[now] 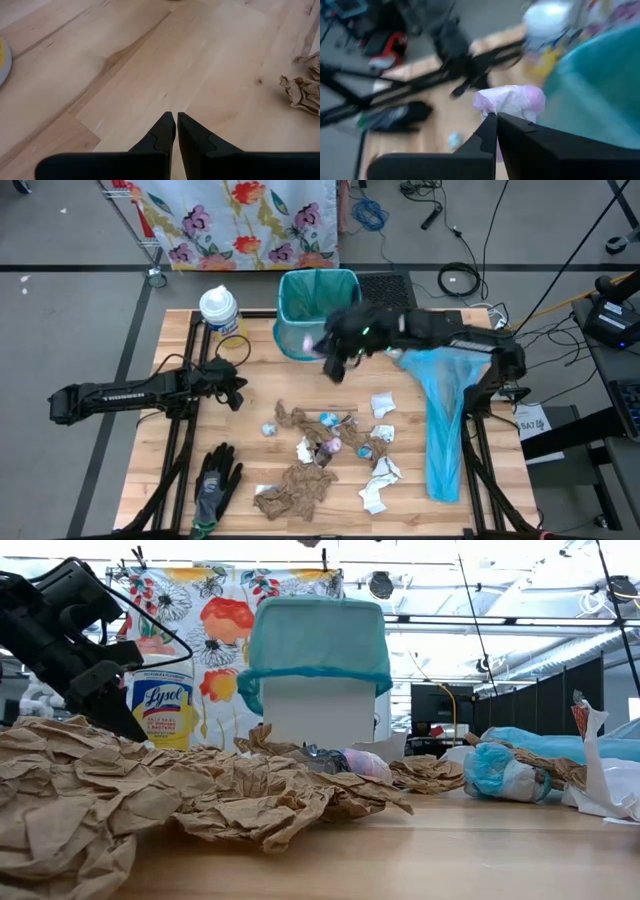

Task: Place trash/remove bag and relplace
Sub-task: Put the pink bag into the white trash bin, then put the blue bag into the white trash bin

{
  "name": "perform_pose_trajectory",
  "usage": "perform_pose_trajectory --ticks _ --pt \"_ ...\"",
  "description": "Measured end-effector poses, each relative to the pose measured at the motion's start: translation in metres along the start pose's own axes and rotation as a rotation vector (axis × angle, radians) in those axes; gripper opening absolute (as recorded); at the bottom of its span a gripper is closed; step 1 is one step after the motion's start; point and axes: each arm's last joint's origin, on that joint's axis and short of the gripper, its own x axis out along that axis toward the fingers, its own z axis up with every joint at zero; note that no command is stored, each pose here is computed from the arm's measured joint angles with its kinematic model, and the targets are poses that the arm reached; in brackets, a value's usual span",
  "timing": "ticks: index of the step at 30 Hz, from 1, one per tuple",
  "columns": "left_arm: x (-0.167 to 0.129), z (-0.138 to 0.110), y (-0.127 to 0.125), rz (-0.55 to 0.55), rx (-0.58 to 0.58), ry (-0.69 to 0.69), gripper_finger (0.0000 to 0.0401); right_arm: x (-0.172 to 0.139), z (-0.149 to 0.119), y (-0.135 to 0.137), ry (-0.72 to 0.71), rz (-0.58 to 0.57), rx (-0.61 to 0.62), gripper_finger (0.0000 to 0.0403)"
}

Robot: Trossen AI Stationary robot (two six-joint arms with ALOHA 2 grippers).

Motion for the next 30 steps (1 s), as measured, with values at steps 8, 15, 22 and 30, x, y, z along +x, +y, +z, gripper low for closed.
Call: perform_pose_trajectory --ticks 8,15,22,30 --pt "0.0 0.0 0.0 0.0 0.0 0.0 0.0027 -0.012 0.021 -0.072 -0.079 -0.185 0.052 0.0" --pt "0.0 0.0 0.0 0.0 0.0 0.0 0.0027 0.002 0.022 -0.118 -0.038 -0.296 0.068 0.0017" --pt "0.0 0.0 0.0 0.0 0.0 0.0 0.0027 0.02 0.017 -0.137 0.023 -0.273 0.045 0.0089" --pt "0.0 0.0 0.0 0.0 0.0 0.001 0.0027 0.014 0.016 -0.135 0.038 -0.254 0.045 0.0145"
